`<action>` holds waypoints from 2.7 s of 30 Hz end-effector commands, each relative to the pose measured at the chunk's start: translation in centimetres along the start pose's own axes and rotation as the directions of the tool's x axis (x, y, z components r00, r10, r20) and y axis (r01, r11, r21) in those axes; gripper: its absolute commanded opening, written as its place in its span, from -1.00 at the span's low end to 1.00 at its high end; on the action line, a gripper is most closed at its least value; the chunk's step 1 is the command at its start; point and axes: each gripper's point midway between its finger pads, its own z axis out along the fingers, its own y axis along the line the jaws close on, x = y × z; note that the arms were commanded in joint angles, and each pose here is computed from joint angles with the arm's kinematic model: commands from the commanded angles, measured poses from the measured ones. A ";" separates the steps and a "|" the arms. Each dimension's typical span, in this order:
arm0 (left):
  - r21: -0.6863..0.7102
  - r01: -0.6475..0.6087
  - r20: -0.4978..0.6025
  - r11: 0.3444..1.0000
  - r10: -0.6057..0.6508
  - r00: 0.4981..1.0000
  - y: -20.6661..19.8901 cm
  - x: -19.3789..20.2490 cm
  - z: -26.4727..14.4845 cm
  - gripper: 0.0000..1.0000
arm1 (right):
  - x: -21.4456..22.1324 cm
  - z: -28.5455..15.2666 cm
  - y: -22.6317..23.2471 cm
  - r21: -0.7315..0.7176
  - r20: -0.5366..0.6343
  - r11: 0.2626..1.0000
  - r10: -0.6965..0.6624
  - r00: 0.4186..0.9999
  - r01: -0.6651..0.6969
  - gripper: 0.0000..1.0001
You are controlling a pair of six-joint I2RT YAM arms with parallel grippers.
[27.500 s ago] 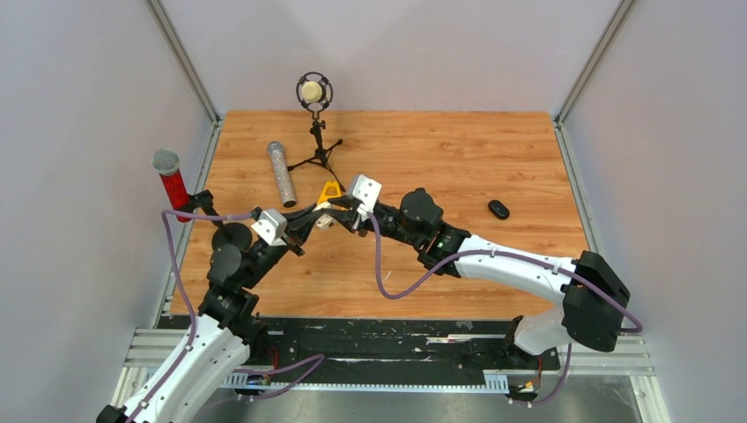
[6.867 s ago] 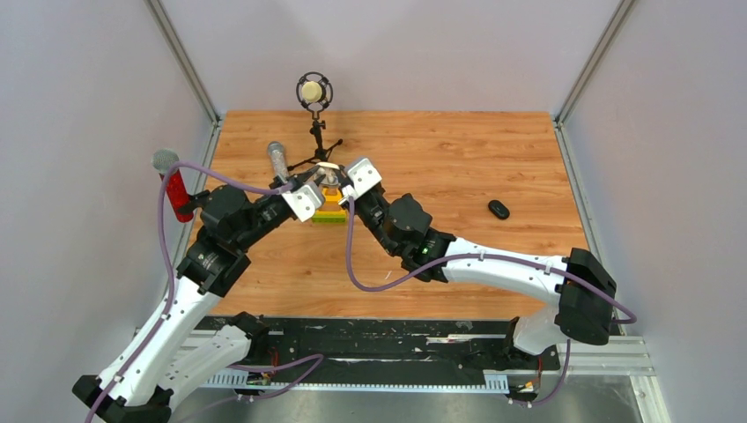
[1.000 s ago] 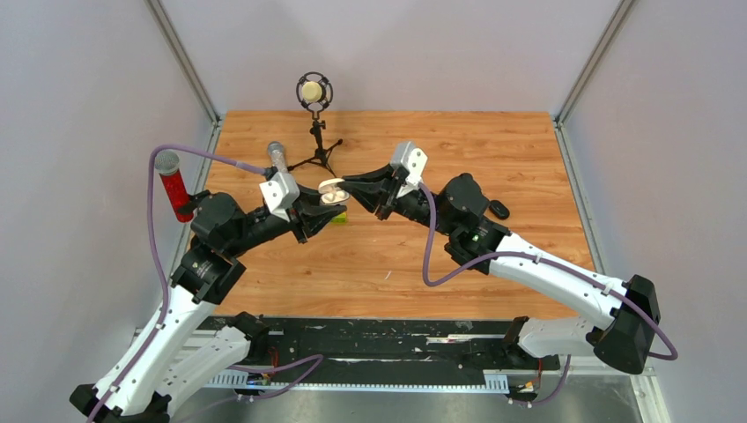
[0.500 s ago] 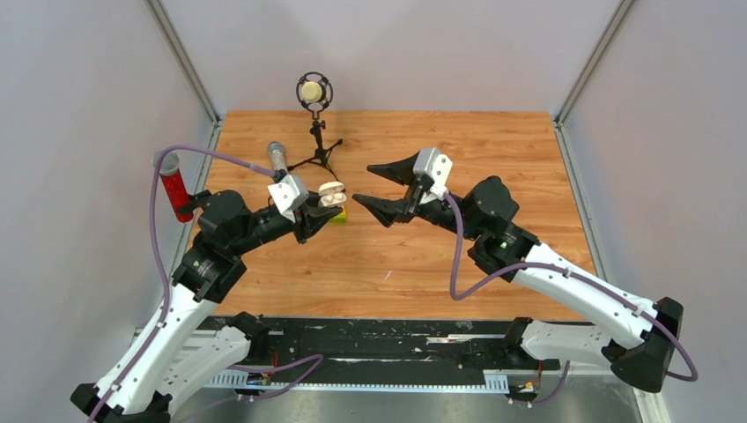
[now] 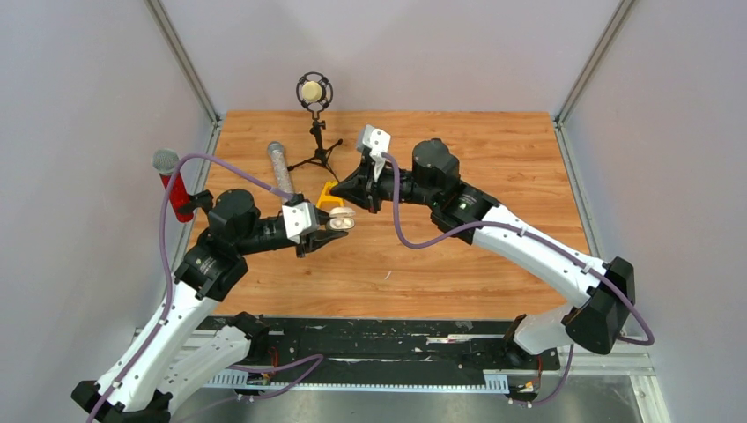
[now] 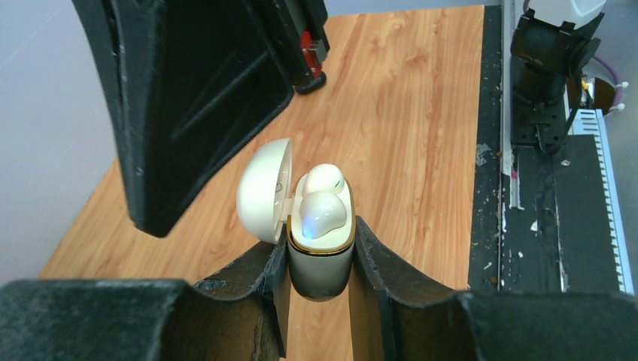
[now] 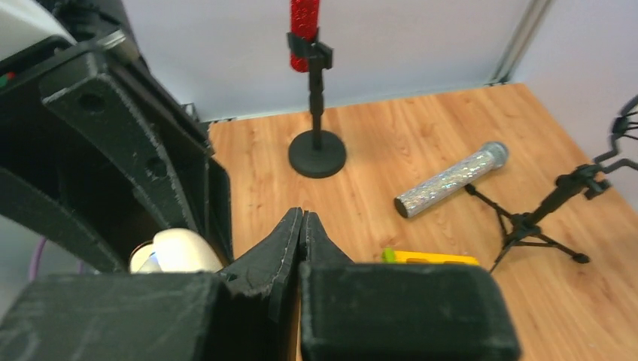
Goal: Insert the wireless bluetooth earbuds into the charging case
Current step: Close the charging case at the center of the board, then place the charging case at the center of the board.
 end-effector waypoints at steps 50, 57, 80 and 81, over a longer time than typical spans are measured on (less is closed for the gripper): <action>0.120 0.151 0.017 0.981 -0.154 0.988 1.0 0.7 0.3 -1.00 | 3.3 -2.7 3.5 -0.319 -0.127 0.943 0.060 0.990 -0.099 -0.24; 0.126 0.143 0.038 0.982 -0.149 0.988 1.1 0.2 0.5 -1.00 | 4.2 -1.9 3.7 -0.337 -0.155 0.934 0.068 0.986 -0.117 -0.50; 0.056 0.199 0.043 0.978 -0.201 0.979 2.2 0.2 0.7 -0.52 | 4.3 -1.3 4.5 -0.371 -0.172 0.918 0.077 0.982 -0.137 -1.00; -0.008 0.212 0.030 0.977 -0.211 0.977 3.2 0.7 0.7 -0.19 | 4.4 -1.4 4.2 -0.360 -0.176 0.921 0.087 0.981 -0.147 -1.00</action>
